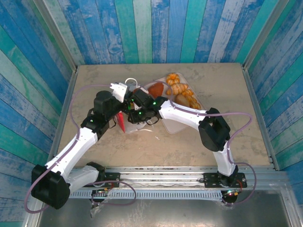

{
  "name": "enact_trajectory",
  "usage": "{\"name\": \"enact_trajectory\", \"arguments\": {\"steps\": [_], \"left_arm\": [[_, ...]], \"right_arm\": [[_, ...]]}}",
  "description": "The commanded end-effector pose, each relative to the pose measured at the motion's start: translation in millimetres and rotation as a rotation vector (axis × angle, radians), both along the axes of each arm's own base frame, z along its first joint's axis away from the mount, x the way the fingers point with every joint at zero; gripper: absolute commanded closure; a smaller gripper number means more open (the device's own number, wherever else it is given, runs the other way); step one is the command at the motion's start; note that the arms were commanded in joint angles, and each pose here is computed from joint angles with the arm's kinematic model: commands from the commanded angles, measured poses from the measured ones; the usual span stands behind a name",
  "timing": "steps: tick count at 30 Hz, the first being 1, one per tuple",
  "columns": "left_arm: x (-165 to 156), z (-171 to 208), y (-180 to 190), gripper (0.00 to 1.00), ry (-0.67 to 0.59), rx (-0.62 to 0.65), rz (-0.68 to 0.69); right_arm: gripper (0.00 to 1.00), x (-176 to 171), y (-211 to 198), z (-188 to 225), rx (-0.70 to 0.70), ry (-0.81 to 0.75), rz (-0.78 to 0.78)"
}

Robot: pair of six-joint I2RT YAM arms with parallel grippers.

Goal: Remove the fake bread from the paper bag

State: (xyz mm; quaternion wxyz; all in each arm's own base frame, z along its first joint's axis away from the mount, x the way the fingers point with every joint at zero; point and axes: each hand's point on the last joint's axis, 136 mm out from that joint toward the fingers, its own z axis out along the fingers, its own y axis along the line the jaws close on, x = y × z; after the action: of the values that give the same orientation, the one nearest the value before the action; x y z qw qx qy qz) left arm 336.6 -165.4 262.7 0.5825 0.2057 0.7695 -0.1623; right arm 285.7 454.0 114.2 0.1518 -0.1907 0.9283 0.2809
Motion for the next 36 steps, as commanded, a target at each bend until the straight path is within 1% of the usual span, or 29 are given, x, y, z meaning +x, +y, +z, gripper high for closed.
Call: {"name": "enact_trajectory", "arguments": {"steps": [1,5,10,14,19,26,28,31,36], "left_arm": [[-1,10,-11,0.91,-0.018,-0.024,-0.046],[0,9,-12,0.91,-0.015,-0.026,-0.049],[0,9,-15,0.91,-0.011,-0.035,-0.064],[0,9,-15,0.91,-0.012,-0.036,-0.068],[0,7,-12,0.91,-0.019,-0.028,-0.051],[6,2,8,0.92,-0.041,-0.022,0.067],[7,0,13,0.92,-0.046,-0.021,0.097],[8,-2,18,0.92,-0.049,-0.018,0.127],[9,-3,24,0.93,-0.057,-0.02,0.165]], "right_arm": [[0.58,1,18,6,0.068,-0.01,0.041],[0.58,-1,20,4,0.078,-0.007,0.056],[0.58,4,20,-6,0.062,0.005,0.035],[0.66,10,22,-8,0.062,0.008,0.019],[0.8,12,20,-2,0.062,-0.013,0.012],[0.98,4,9,16,0.082,-0.027,0.012],[0.99,2,6,26,0.095,-0.036,0.012],[0.99,-1,0,37,0.105,-0.048,0.002],[0.99,-6,-8,45,0.112,-0.042,-0.012]]}}
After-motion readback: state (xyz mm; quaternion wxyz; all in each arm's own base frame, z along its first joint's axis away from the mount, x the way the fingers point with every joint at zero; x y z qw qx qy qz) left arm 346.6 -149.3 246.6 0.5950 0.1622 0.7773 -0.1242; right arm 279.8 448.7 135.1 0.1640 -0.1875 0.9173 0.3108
